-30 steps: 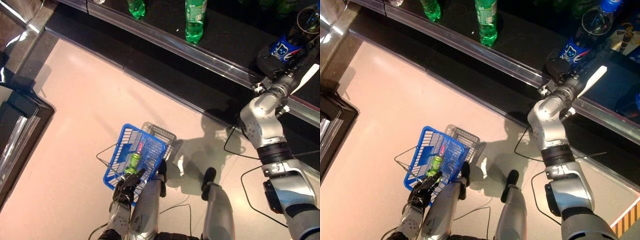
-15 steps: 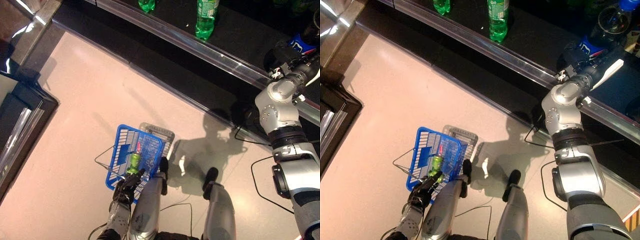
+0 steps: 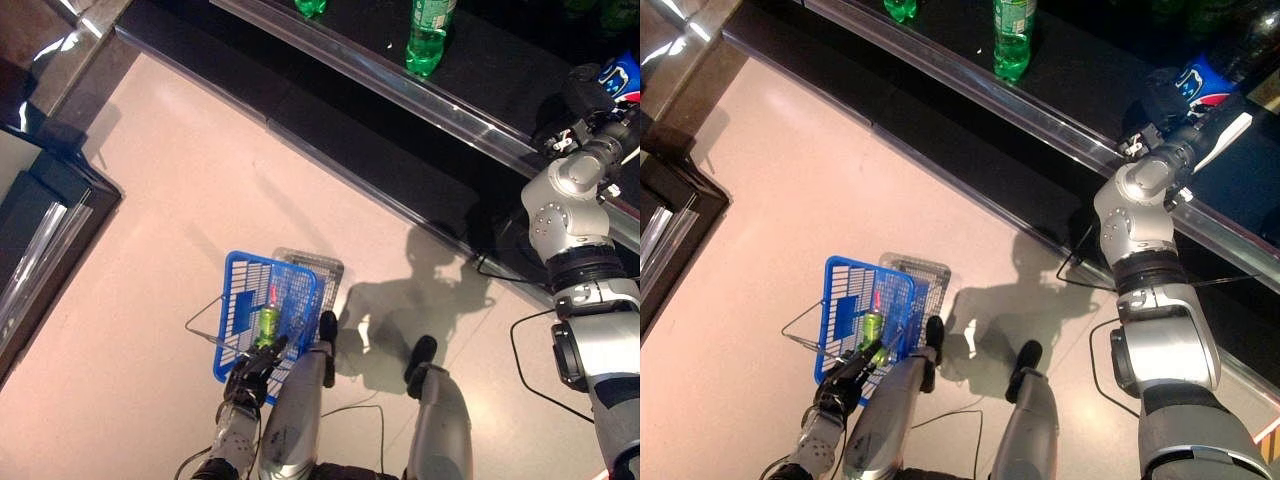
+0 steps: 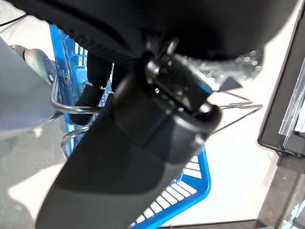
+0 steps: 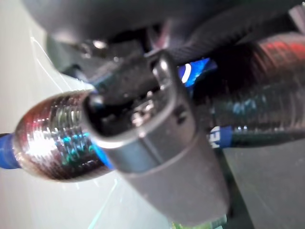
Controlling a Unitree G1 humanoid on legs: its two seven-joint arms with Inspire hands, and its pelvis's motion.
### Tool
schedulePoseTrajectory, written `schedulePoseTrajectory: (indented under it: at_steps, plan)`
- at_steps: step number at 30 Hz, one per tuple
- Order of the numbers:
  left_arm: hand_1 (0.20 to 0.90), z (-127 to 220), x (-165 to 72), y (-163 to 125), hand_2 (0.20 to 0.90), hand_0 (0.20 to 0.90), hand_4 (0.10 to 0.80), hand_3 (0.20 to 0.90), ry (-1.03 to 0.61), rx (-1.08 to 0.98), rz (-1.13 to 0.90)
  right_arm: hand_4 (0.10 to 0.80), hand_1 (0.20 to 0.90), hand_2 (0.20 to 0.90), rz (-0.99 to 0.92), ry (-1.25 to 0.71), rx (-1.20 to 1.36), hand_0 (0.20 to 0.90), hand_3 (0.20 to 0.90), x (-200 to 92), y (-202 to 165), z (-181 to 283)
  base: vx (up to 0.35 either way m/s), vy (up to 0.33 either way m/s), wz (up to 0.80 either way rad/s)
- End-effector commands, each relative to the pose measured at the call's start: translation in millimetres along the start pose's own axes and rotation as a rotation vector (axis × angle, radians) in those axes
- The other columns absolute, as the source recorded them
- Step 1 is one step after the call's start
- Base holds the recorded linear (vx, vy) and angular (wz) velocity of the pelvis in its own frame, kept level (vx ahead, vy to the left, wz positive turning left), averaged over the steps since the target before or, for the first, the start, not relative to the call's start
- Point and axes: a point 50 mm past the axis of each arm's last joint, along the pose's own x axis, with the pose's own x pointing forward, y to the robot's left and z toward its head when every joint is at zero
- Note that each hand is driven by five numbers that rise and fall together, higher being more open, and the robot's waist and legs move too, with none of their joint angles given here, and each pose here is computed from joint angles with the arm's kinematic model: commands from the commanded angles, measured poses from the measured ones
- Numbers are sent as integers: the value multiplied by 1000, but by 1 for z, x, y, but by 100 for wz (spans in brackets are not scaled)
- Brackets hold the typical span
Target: Pick up the drink and place into the basket.
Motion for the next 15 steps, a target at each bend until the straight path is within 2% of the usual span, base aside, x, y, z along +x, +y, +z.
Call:
schedulePoseTrajectory:
  at_steps: [1,7,15]
  plan:
    - [300,47,-12,10,300,300,100,200,-248,3,-95,100,300,300,151,-435,181,300,200,-3,14,107,-32,14,1]
    - [300,55,-15,12,300,300,100,200,-303,-12,-105,100,300,300,246,-504,191,300,200,-20,14,110,4,6,0]
    - [300,72,-30,11,300,300,100,200,-426,5,-213,100,300,300,609,-572,253,300,200,-93,11,92,35,31,0]
